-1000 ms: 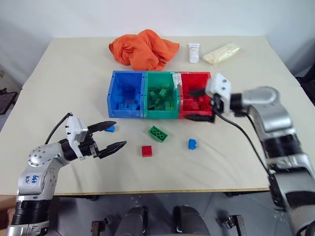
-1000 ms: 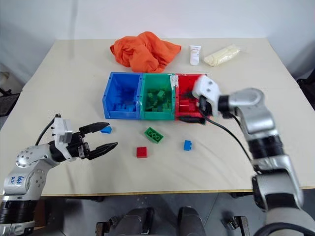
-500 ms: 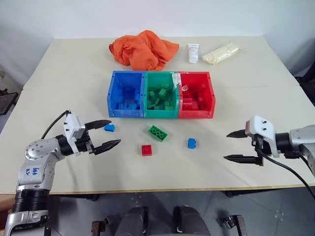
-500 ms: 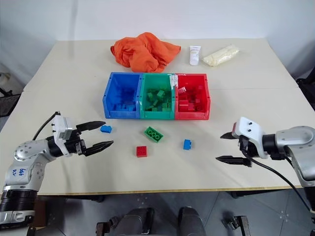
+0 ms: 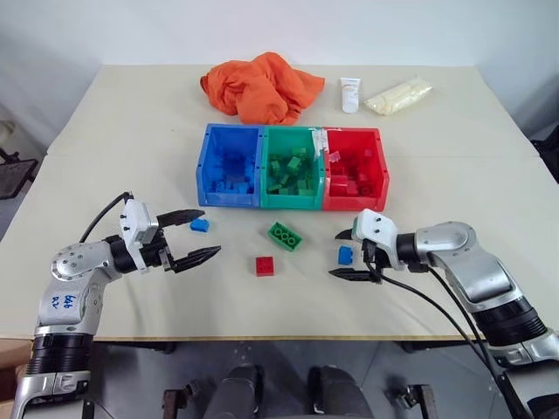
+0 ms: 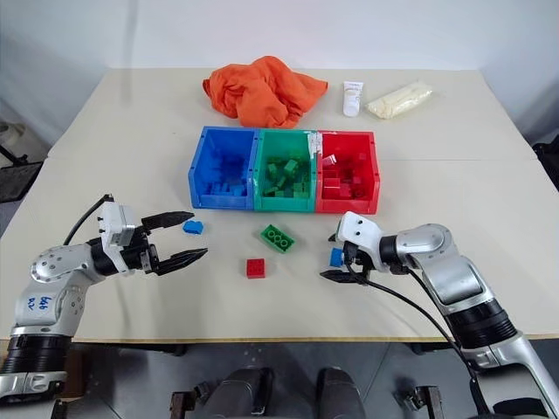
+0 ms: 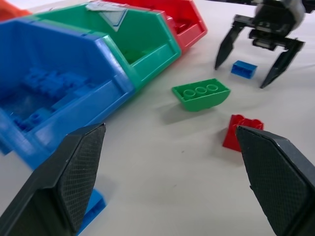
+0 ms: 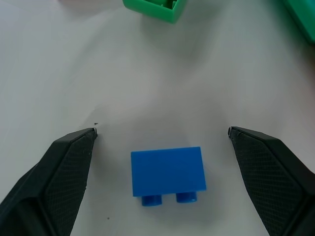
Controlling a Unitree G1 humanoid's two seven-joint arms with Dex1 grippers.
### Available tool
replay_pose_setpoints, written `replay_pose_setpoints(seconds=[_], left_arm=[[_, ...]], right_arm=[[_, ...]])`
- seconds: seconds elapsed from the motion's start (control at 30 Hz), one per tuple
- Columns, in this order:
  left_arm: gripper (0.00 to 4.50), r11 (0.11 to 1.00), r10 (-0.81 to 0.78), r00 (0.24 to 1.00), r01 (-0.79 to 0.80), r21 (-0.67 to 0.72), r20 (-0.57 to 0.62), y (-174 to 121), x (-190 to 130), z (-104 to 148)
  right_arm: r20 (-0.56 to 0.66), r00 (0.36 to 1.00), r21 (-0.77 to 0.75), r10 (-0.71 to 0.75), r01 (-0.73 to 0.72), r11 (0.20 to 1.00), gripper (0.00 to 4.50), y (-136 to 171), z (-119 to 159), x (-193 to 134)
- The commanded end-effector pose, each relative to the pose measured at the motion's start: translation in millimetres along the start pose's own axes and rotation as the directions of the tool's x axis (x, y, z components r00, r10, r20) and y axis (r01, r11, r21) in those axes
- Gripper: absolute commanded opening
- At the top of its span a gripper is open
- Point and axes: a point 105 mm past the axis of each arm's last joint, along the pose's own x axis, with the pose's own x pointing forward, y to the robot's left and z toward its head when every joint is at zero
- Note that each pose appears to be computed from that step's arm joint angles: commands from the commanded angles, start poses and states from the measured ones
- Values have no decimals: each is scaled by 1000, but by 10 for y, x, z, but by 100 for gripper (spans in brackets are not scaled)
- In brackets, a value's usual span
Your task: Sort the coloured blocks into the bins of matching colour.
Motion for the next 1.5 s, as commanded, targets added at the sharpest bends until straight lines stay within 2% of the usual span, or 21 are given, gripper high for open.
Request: replay_pose_setpoints(seconds=[0.03, 0.27, 0.43, 0.6, 0.67, 0.77, 0.87, 1.03, 1.13, 1.2, 1.27, 1.3, 1.4, 1.5], left_arm=[[450, 999, 30, 999, -30, 39, 18, 9, -81, 120], [450, 998, 41, 999, -42, 36, 22, -21, -86, 130], [450, 998, 45, 999, -46, 37, 22, -7, -89, 130], [450, 998, 49, 998, -50, 38, 27, -6, -81, 127], [450, 998, 48, 998, -49, 37, 29, -18, -70, 125], [450, 998, 46, 998, -48, 36, 32, -26, -57, 122], [450, 998, 46, 998, -47, 39, 37, -46, -57, 133], [450, 997, 59, 998, -61, 54, 34, -34, -74, 158], [450, 996, 67, 997, -69, 57, 36, -33, -73, 167], [450, 996, 68, 997, -70, 57, 35, -38, -72, 164], [450, 995, 73, 997, -75, 59, 37, -38, -68, 171], [450, 995, 75, 996, -77, 60, 38, -40, -65, 176], [450, 995, 80, 996, -83, 60, 42, -38, -63, 187], [450, 995, 82, 996, -84, 55, 42, -43, -64, 178]], right_arm=[[-8, 999, -10, -31, 31, 999, 385, -42, -29, -15], [11, 999, -3, -43, 43, 999, 148, -45, -73, -77], [98, 993, -8, -62, 63, 998, 146, -109, 146, -151], [275, 958, -47, -80, 96, 994, 146, -253, 740, -126], [346, 934, -56, -85, 111, 992, 146, -324, 1019, -25], [395, 915, -64, -85, 120, 991, 146, -387, 1238, 104], [472, 872, -59, -128, 176, 983, 146, -556, 1598, 346], [509, 844, -70, -166, 233, 970, 146, -686, 2108, 836], [524, 838, -68, -151, 218, 973, 146, -616, 2327, 1038], [506, 842, -45, -188, 243, 969, 146, -622, 2379, 1139], [442, 879, -43, -181, 222, 974, 217, -603, 2297, 1239], [439, 883, -74, -169, 223, 972, 236, -583, 2288, 1256], [503, 837, -25, -216, 264, 964, 336, -659, 2350, 1170], [534, 824, -60, -187, 258, 964, 445, -687, 2324, 1069]])
